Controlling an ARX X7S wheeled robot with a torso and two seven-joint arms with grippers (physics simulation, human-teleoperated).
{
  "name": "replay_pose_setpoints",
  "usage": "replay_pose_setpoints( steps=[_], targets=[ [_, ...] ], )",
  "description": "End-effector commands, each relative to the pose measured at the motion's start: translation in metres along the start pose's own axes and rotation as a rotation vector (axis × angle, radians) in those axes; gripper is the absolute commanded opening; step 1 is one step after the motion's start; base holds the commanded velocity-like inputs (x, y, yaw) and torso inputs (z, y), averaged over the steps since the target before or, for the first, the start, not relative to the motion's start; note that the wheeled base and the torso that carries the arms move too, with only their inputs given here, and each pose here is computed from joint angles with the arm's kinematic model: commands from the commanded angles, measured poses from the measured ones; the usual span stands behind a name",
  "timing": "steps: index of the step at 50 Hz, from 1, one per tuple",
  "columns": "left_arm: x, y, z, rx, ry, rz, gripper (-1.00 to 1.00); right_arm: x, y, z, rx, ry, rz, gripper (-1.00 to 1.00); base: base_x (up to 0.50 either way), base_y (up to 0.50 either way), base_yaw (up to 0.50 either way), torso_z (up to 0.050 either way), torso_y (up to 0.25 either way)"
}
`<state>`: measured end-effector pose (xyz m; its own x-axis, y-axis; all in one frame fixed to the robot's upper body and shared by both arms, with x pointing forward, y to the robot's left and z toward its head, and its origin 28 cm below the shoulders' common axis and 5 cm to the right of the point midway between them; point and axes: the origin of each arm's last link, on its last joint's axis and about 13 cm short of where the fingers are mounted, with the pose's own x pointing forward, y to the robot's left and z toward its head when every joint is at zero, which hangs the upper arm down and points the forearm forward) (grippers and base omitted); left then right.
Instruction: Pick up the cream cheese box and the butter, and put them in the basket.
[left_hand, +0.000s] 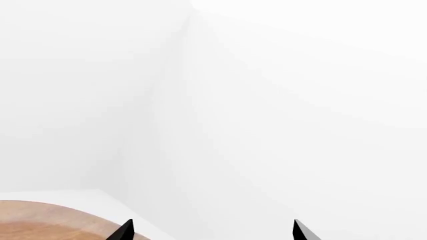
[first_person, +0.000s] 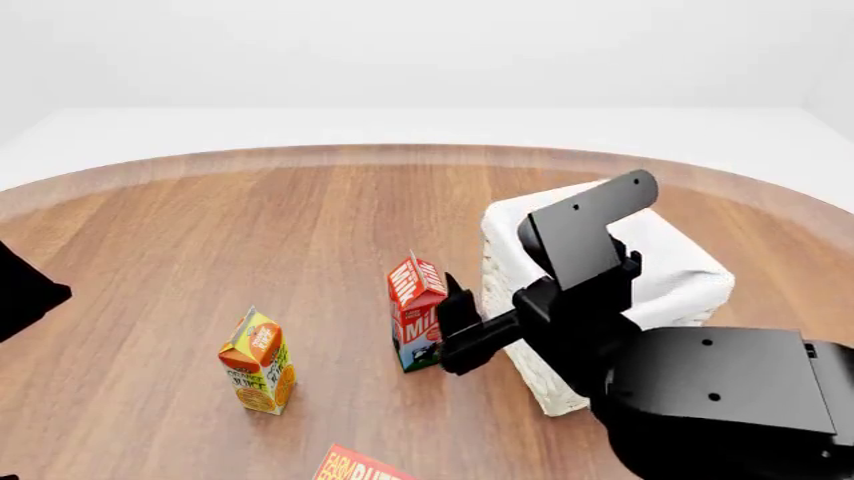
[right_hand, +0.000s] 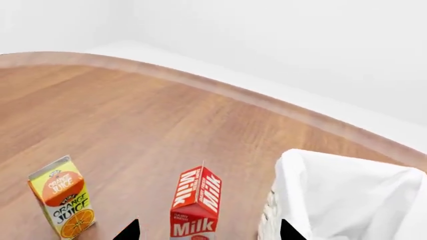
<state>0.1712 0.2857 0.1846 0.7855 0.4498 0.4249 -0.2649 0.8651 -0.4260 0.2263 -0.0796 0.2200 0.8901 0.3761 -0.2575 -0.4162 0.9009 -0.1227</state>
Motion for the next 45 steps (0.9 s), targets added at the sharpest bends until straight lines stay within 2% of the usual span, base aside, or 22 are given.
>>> replay_pose_setpoints(
  steps=[1,8,17,22,45],
  targets=[
    [0.000,0.000,0.000,0.000,0.000,0.000,1.00,-0.007,0.004,-0.010,-0.007,0.025,0.039,1.00,0.00,0.00,0.00,0.000,0.000],
    [0.000,0.000,0.000,0.001,0.000,-0.001,1.00,-0.013,0.007,-0.013,0.026,0.028,0.103,1.00,0.00,0.00,0.00,0.000,0.000],
    [0.000,0.000,0.000,0.001,-0.001,0.001,1.00,-0.018,0.012,-0.017,0.003,0.047,0.160,1.00,0.00,0.00,0.00,0.000,0.000],
    [0.000,0.000,0.000,0.002,0.000,0.000,1.00,-0.021,0.012,-0.015,0.018,0.035,0.193,1.00,0.00,0.00,0.00,0.000,0.000],
    [0.000,-0.001,0.000,0.001,0.000,0.001,1.00,-0.034,0.013,-0.009,0.019,0.008,0.247,1.00,0.00,0.00,0.00,0.000,0.000]
  ],
)
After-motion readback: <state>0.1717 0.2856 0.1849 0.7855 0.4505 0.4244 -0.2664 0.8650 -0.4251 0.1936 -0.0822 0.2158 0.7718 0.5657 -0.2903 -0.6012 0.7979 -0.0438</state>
